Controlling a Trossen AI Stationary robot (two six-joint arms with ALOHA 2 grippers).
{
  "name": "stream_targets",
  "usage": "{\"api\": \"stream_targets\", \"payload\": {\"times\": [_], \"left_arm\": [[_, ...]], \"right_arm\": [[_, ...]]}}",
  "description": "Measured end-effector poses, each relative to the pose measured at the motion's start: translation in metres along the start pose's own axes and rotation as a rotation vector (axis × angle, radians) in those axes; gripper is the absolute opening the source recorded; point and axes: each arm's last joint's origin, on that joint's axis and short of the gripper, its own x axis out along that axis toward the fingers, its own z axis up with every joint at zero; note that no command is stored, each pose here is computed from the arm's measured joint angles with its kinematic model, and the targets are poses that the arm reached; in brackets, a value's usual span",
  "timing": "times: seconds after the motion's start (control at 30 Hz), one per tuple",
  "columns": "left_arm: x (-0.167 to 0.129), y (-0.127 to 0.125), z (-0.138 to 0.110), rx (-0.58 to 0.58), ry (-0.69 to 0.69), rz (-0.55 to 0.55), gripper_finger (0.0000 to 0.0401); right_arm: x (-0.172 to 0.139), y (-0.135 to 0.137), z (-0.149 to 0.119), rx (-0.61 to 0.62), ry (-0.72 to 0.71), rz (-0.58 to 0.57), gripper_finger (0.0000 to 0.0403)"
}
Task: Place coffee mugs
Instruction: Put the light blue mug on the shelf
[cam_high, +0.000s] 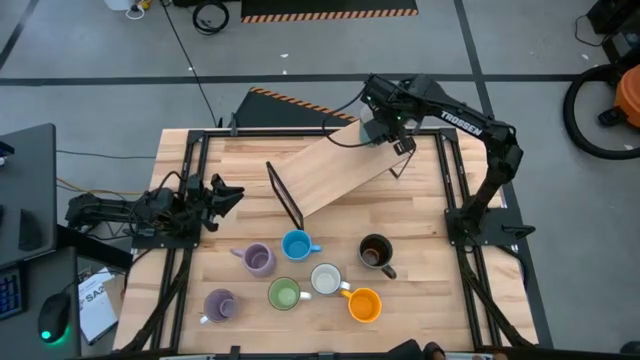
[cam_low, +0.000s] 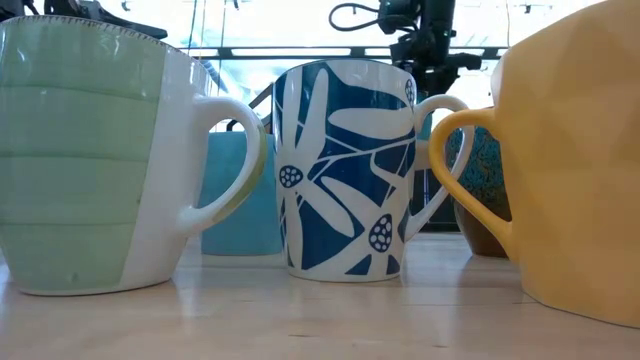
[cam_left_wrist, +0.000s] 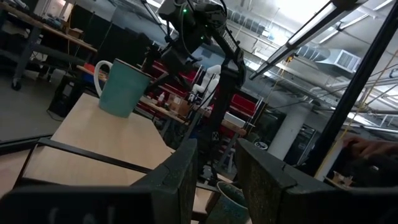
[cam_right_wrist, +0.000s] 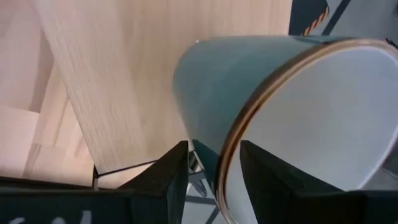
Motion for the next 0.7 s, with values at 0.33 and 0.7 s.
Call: {"api": "stream_targets", "payload": {"times": [0.33,0.7], "left_arm": [[0.0,-0.0003,-0.0002,0.001,0.006,-0.012,0.0116],[0.0,-0.0006,-0.0003,0.002,0.01,-0.019,0.0116]], "right_arm": [[-0.0059,0.0034,0.0033,-0.024,0.129,-0.099,0.0151],[-0.0067,0.0019,0.0,-0.021,0.237,-0.161,0.0151]]}}
